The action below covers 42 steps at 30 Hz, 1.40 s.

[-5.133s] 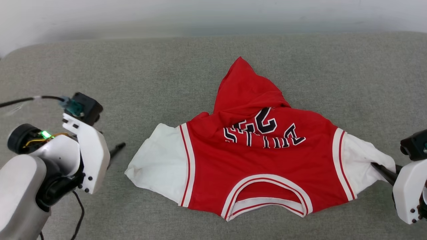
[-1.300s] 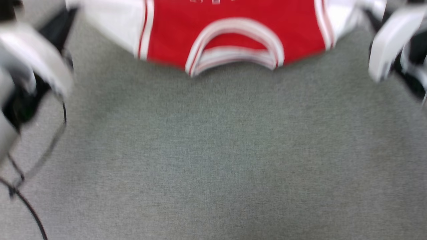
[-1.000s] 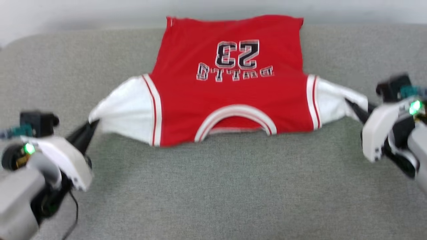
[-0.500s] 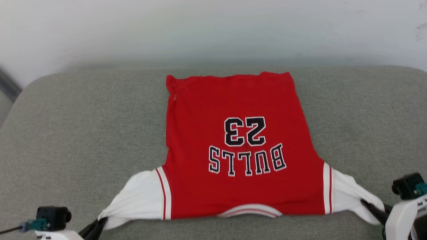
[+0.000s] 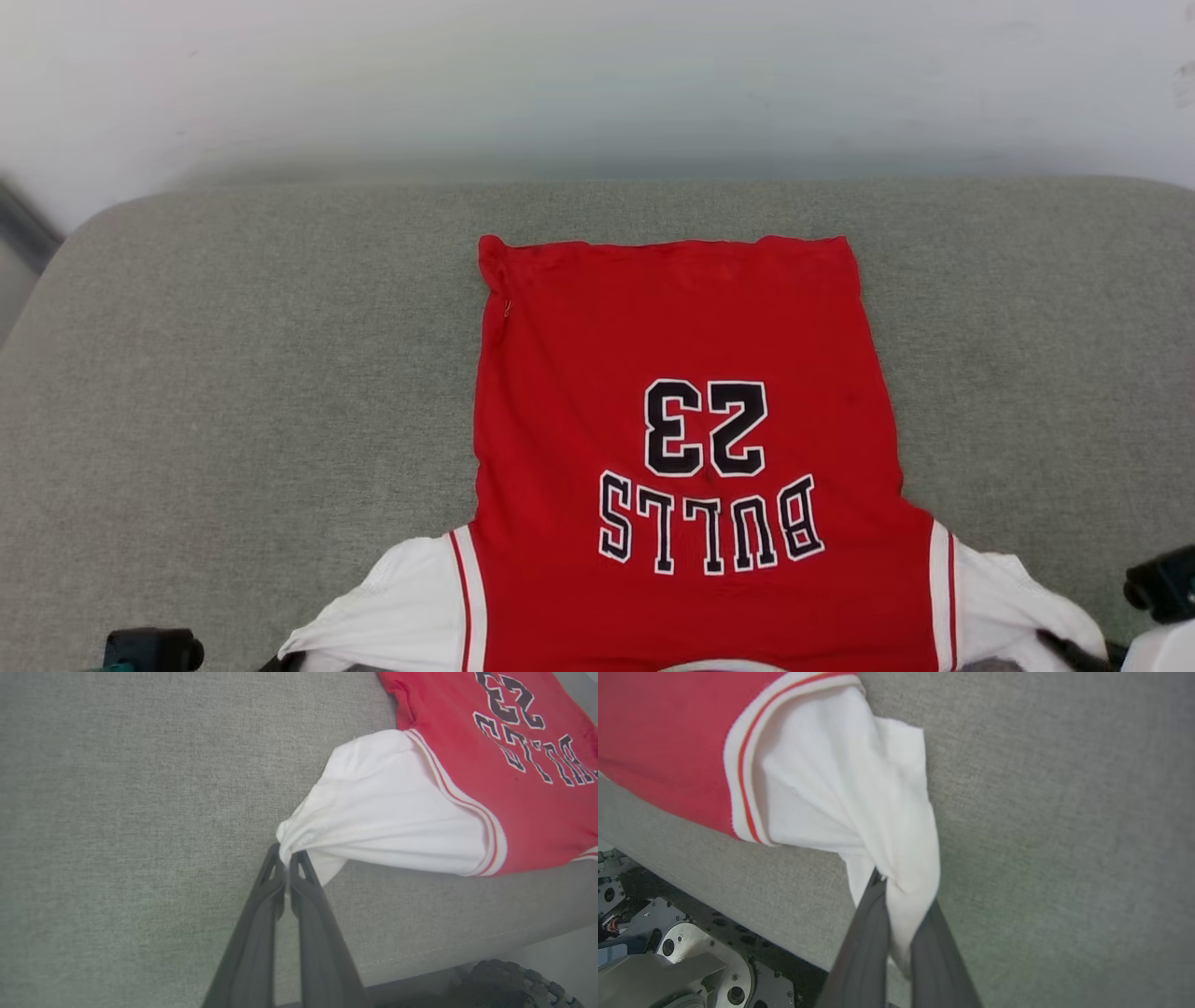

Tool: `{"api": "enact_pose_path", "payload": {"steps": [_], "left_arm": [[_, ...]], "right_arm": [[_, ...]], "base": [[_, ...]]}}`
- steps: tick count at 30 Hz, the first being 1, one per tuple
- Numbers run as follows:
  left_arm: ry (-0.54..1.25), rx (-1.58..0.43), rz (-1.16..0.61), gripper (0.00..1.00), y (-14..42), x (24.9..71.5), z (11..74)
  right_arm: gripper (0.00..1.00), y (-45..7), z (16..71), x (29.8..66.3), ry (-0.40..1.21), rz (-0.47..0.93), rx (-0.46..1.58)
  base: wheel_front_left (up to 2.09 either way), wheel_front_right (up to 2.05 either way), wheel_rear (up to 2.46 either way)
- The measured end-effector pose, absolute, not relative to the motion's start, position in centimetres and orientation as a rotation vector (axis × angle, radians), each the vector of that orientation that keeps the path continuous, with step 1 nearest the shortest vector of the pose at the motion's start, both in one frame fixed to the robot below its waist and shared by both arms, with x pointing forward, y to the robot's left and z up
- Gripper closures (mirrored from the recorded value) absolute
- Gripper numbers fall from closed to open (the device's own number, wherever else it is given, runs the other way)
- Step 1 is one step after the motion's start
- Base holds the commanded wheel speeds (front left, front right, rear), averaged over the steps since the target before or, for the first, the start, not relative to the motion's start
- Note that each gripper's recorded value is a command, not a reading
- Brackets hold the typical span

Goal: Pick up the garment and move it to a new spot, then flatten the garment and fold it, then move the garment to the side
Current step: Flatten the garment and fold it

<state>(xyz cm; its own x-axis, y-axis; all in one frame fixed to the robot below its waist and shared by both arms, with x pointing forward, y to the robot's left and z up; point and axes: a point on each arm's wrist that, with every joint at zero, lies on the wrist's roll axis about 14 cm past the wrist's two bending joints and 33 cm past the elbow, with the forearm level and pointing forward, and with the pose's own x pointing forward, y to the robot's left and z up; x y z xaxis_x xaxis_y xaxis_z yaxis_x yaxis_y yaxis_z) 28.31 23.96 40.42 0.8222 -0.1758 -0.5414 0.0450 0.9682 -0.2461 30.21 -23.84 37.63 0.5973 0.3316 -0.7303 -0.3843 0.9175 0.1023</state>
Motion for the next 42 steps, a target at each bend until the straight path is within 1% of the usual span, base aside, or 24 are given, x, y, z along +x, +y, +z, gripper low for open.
{"api": "enact_pose_path", "payload": {"steps": [1, 2, 3, 4, 5, 6, 7, 13, 16, 18, 20, 22, 25, 29, 31, 33, 37, 41, 42], "left_arm": [[0.591, -0.227, -0.125, 1.00, 23.7, 28.4, 40.5], [0.584, -0.229, -0.130, 1.00, 23.5, 28.6, 40.6], [0.566, -0.224, -0.135, 1.00, 23.3, 29.2, 41.0], [0.566, -0.224, -0.135, 1.00, 23.3, 29.2, 41.0], [0.547, -0.204, -0.138, 1.00, 23.3, 29.7, 41.3], [0.547, -0.204, -0.138, 1.00, 23.3, 29.7, 41.3], [0.539, -0.201, -0.139, 1.00, 23.2, 30.0, 41.5], [0.508, -0.179, -0.157, 1.00, 22.6, 31.7, 42.0], [0.495, -0.167, -0.163, 1.00, 22.4, 32.7, 42.1], [0.490, -0.160, -0.170, 1.00, 22.1, 33.3, 42.0], [0.486, -0.158, -0.175, 1.00, 21.9, 34.0, 41.9], [0.485, -0.152, -0.178, 1.00, 21.7, 34.7, 41.6], [0.488, -0.145, -0.181, 1.00, 21.5, 35.6, 41.1], [0.495, -0.137, -0.180, 1.00, 21.3, 36.6, 40.2], [0.499, -0.130, -0.177, 1.00, 21.3, 37.1, 39.7], [0.503, -0.123, -0.174, 1.00, 21.3, 37.5, 39.3], [0.512, -0.115, -0.164, 1.00, 21.4, 38.0, 38.5], [0.521, -0.107, -0.154, 1.00, 21.7, 38.1, 37.9], [0.523, -0.104, -0.150, 1.00, 21.8, 38.1, 37.8]], "right_arm": [[0.00, -23.7, 38.0, 30.8, 0.816, 0.418, -0.076], [0.00, -23.8, 38.6, 31.6, 0.791, 0.419, -0.094], [0.00, -23.7, 40.3, 33.9, 0.721, 0.418, -0.122], [0.00, -23.7, 40.3, 33.9, 0.721, 0.418, -0.122], [0.00, -23.5, 42.7, 36.5, 0.634, 0.416, -0.145], [0.00, -23.5, 42.7, 36.5, 0.634, 0.416, -0.145], [0.00, -23.1, 43.9, 37.7, 0.594, 0.419, -0.148], [0.00, -21.2, 52.9, 45.8, 0.330, 0.426, -0.255], [0.00, -19.4, 55.9, 49.2, 0.265, 0.437, -0.291], [0.00, -18.4, 56.7, 51.4, 0.268, 0.442, -0.327], [0.00, -17.4, 56.8, 53.5, 0.301, 0.448, -0.359], [0.00, -16.8, 55.7, 55.5, 0.384, 0.446, -0.394], [0.00, -16.6, 52.3, 57.5, 0.597, 0.433, -0.445], [0.00, -16.8, 48.7, 59.7, 0.830, 0.402, -0.458], [0.00, -16.9, 46.5, 60.2, 0.943, 0.390, -0.458], [0.00, -16.6, 44.7, 60.8, 1.022, 0.385, -0.441], [0.00, -15.2, 41.1, 61.6, 1.119, 0.401, -0.408], [0.00, -14.1, 36.6, 60.7, 1.221, 0.428, -0.383], [0.00, -14.0, 36.1, 60.8, 1.225, 0.429, -0.364]], "base": [[0.00, 0.00, 0.00], [0.00, 0.00, 0.00], [0.00, 0.00, 0.00], [0.00, 0.00, 0.00], [0.00, 0.00, 0.00], [0.00, 0.00, 0.00], [0.00, 0.00, 0.00], [0.00, 0.00, 0.00], [0.00, 0.00, 0.00], [0.00, 0.00, 0.00], [0.00, 0.00, 0.00], [0.00, 0.00, 0.00], [0.00, 0.00, 0.00], [0.00, 0.00, 0.00], [0.00, 0.00, 0.00], [0.00, 0.00, 0.00], [0.00, 0.00, 0.00], [0.00, 0.00, 0.00], [0.00, 0.00, 0.00]]}}
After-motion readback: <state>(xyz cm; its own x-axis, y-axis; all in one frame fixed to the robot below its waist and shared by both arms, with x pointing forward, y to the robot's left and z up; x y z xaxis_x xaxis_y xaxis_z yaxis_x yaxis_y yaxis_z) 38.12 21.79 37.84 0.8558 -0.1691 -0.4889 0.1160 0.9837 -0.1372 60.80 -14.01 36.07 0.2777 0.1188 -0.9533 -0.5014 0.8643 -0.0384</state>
